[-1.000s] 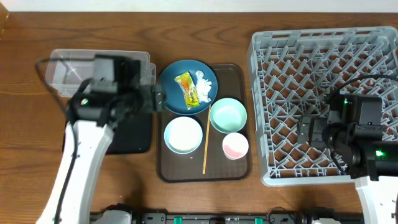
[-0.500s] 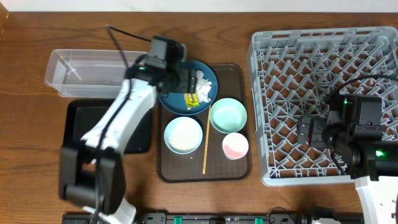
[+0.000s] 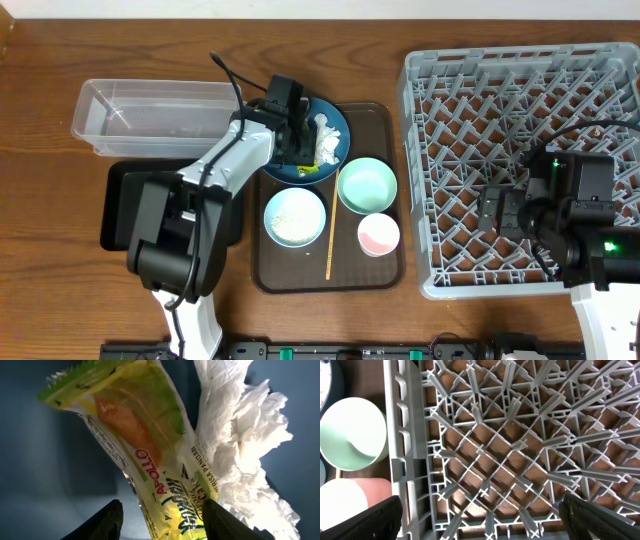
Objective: Sort waste into correct bins and load items into the dishwasher rack
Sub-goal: 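Reach left gripper to the blue plate and grasp the yellow wrapper, then carry the wrapper with left gripper and drop it in clear bin, then grasp the white tissue on the blue plate with left gripper, then move the tissue with left gripper and release into clear bin, then grasp the rim of the white rice bowl with left gripper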
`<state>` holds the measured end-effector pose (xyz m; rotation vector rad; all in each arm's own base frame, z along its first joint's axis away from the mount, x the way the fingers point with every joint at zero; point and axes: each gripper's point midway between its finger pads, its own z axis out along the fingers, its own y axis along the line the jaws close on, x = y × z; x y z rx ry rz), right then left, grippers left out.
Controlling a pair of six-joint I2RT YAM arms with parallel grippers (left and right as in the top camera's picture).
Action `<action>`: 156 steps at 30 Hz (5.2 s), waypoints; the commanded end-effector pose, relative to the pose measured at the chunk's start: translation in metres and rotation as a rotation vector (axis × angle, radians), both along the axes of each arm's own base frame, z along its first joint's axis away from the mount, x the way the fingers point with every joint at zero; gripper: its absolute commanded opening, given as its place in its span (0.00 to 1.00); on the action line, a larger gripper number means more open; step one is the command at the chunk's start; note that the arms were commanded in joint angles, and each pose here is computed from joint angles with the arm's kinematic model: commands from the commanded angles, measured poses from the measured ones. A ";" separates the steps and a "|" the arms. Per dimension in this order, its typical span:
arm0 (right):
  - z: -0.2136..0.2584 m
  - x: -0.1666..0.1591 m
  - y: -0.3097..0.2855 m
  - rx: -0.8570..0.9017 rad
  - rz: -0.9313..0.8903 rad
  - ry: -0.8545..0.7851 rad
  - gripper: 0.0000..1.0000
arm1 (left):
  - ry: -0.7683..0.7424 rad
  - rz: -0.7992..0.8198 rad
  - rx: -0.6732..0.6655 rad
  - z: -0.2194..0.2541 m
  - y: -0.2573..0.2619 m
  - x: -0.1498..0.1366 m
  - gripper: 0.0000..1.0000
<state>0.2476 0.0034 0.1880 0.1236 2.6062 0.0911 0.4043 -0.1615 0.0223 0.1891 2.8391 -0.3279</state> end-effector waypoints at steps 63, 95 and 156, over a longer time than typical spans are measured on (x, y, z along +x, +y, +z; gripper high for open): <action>0.007 0.000 0.003 -0.003 0.023 -0.016 0.99 | -0.259 0.016 -0.066 0.104 0.006 0.022 0.55; 0.007 -0.001 0.003 -0.004 0.023 -0.011 0.99 | -0.156 0.039 0.145 0.062 0.024 0.006 0.06; 0.006 -0.002 0.003 -0.003 0.023 -0.006 0.99 | 0.211 -0.147 0.164 0.023 -0.051 -0.155 0.51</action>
